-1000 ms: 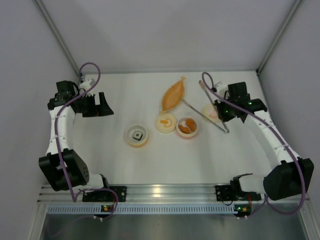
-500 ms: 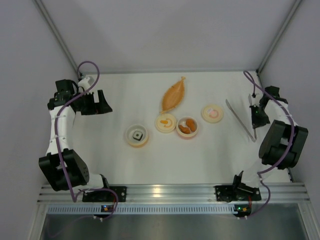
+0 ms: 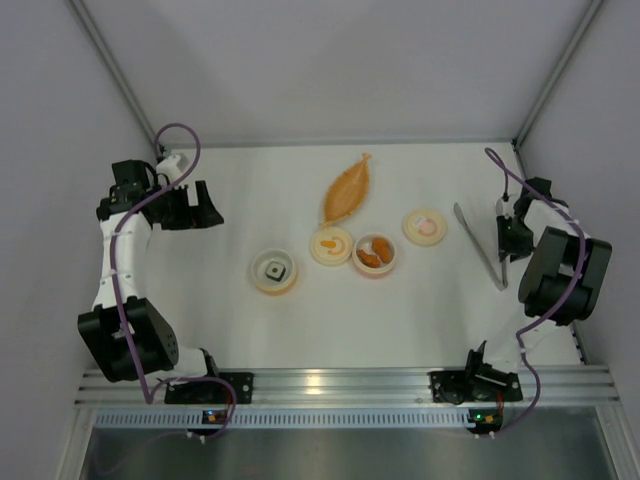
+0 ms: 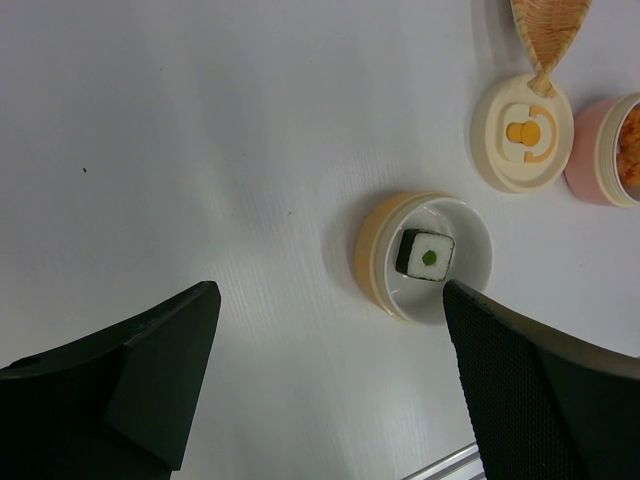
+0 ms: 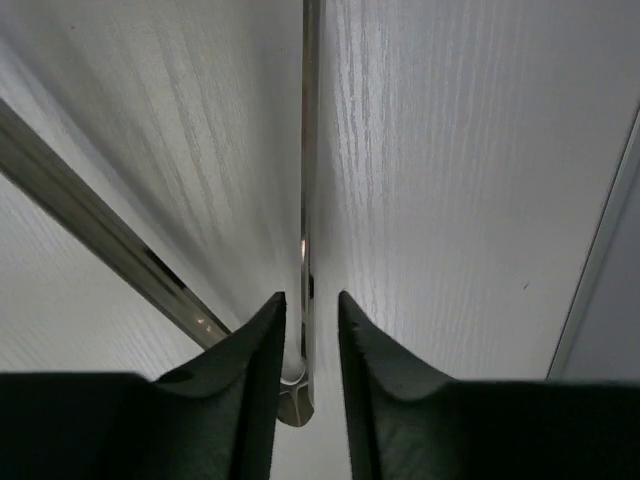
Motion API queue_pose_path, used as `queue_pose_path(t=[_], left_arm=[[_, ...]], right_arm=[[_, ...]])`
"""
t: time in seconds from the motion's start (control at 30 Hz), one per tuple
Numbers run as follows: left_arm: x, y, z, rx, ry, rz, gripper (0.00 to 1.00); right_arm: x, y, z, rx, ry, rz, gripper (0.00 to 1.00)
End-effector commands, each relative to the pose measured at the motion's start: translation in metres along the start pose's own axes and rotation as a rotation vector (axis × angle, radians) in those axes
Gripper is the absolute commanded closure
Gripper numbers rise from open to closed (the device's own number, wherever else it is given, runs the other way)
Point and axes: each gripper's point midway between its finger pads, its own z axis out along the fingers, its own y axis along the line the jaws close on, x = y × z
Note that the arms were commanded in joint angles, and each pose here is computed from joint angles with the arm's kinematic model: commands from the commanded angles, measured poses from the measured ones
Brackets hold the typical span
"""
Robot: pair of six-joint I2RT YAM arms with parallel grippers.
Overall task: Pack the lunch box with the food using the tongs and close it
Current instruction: Place the clamp at the center of the board.
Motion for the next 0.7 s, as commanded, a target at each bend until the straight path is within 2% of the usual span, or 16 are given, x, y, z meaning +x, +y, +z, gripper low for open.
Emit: queue_pose_path(t=[0.0, 0.1, 0.17, 0.2, 0.3, 0.37, 0.47, 0.57, 0.6, 0.67], left_arm=[[-0.01, -0.002, -0.002, 0.01, -0.043, 0.058, 0.02], [-0.008, -0.008, -0.001, 0.01, -0.028, 0.1, 0.02], [-0.006, -0.021, 0.004, -0.009, -0.003, 0.177, 0.02], [-0.006, -0.026, 0.006, -0.022, 0.005, 0.213, 0.02], [-0.007, -0.051, 0.015, -0.05, 0.025, 0.336, 0.02], [-0.001, -0.077, 0.03, -0.024, 0.061, 0.395, 0.02], [0.005, -0.105, 0.049, 0.011, 0.106, 0.447, 0.02], [0.0, -0.125, 0.057, 0.067, 0.112, 0.444, 0.02], [-0.002, -0.133, 0.06, 0.111, 0.123, 0.435, 0.02], [-0.004, -0.139, 0.062, 0.146, 0.132, 0.425, 0.02]], right_arm=[[-0.009, -0.004, 0.0, 0.004, -0.038, 0.02, 0.69], [-0.008, -0.001, -0.004, -0.017, -0.031, 0.019, 0.57], [-0.015, 0.005, -0.015, -0.052, -0.058, 0.014, 0.52], [-0.016, 0.007, -0.021, -0.069, -0.063, 0.009, 0.46], [-0.037, 0.018, -0.056, -0.148, -0.165, -0.018, 0.32], [-0.056, 0.026, -0.087, -0.198, -0.256, -0.038, 0.29], [-0.074, 0.066, -0.121, -0.315, -0.338, -0.141, 0.32], [-0.083, 0.095, -0.132, -0.333, -0.371, -0.263, 0.42], [-0.085, 0.118, -0.135, -0.352, -0.379, -0.345, 0.49], [-0.087, 0.146, -0.132, -0.374, -0.375, -0.44, 0.54]])
